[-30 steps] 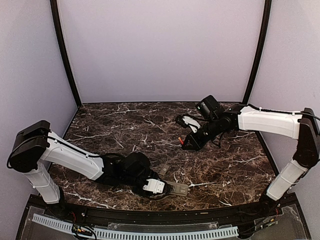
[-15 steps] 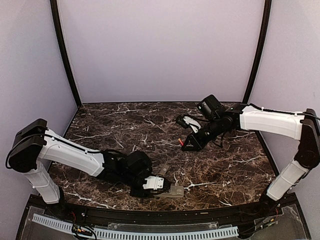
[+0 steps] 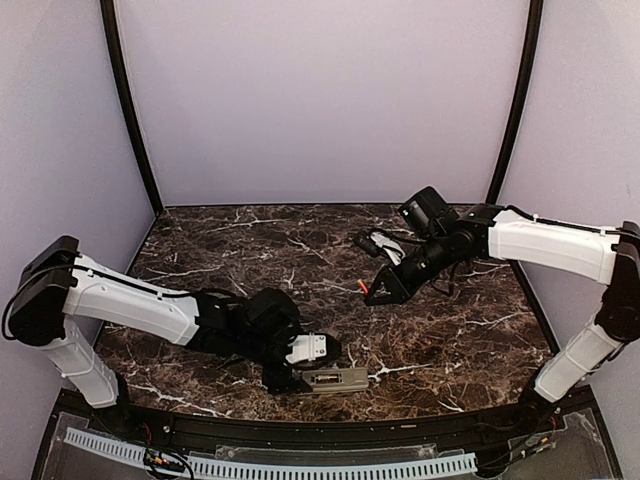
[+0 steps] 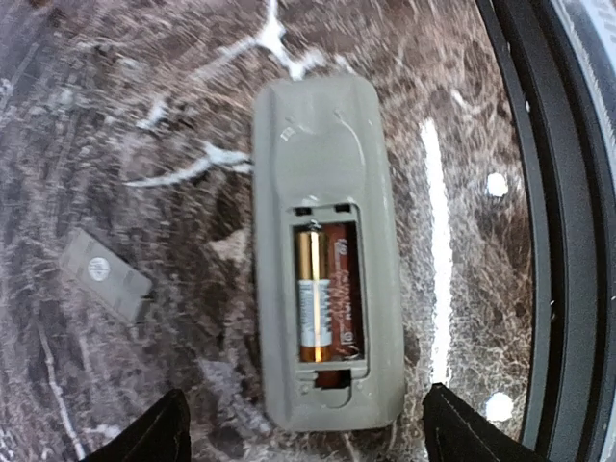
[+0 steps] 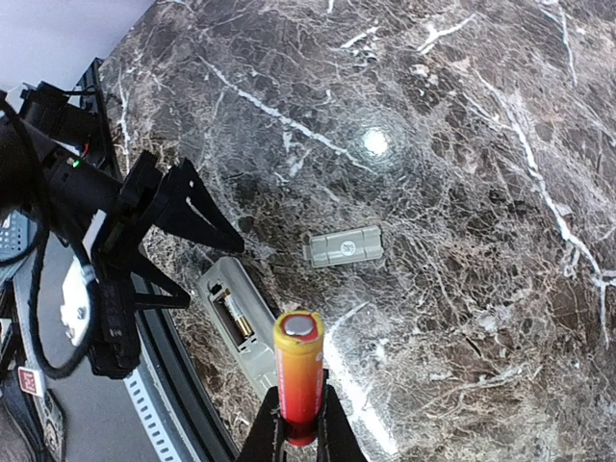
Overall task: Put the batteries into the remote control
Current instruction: Adjust the remote control without the battery cover at the center of the board, then pass from the right arm to the left
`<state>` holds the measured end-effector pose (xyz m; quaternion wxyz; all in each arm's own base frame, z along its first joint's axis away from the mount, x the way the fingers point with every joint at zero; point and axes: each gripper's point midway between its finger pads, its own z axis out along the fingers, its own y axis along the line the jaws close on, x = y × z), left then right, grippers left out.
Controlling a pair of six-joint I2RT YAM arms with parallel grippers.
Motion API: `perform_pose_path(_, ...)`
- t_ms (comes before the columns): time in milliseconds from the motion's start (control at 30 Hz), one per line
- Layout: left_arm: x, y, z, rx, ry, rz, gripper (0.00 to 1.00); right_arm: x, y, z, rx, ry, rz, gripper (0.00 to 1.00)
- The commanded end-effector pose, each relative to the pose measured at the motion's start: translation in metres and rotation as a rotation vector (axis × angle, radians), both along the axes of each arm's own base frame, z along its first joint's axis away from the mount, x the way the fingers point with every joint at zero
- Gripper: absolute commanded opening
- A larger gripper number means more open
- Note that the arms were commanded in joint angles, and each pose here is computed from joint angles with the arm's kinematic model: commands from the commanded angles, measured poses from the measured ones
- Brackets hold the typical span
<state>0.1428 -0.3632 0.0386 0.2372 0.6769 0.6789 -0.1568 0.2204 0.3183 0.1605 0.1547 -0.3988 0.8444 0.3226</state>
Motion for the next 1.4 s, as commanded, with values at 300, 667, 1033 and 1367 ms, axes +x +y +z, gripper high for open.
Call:
perform_pose_path(300,0.031,0.000,0.194,-0.467,-0.824,-0.256,0.68,-0.038,0.024,0.029,-0.015,0.011,0.174,0.00)
perform_pose_path(667,0.059,0.000,0.188,-0.092,-1.411,-0.502,0.67,-0.062,0.048,0.036,-0.019,0.068,0.209,0.00)
perform_pose_path(1033,0.053,-0.019,0.170,-0.055,-1.399,-0.586,0.59,-0.060,0.071,0.049,0.044,0.043,0.235,0.00)
perform_pose_path(1367,0.074,-0.033,0.181,-0.041,-1.541,-0.449,0.55,-0.058,0.077,0.044,0.042,0.047,0.238,0.00)
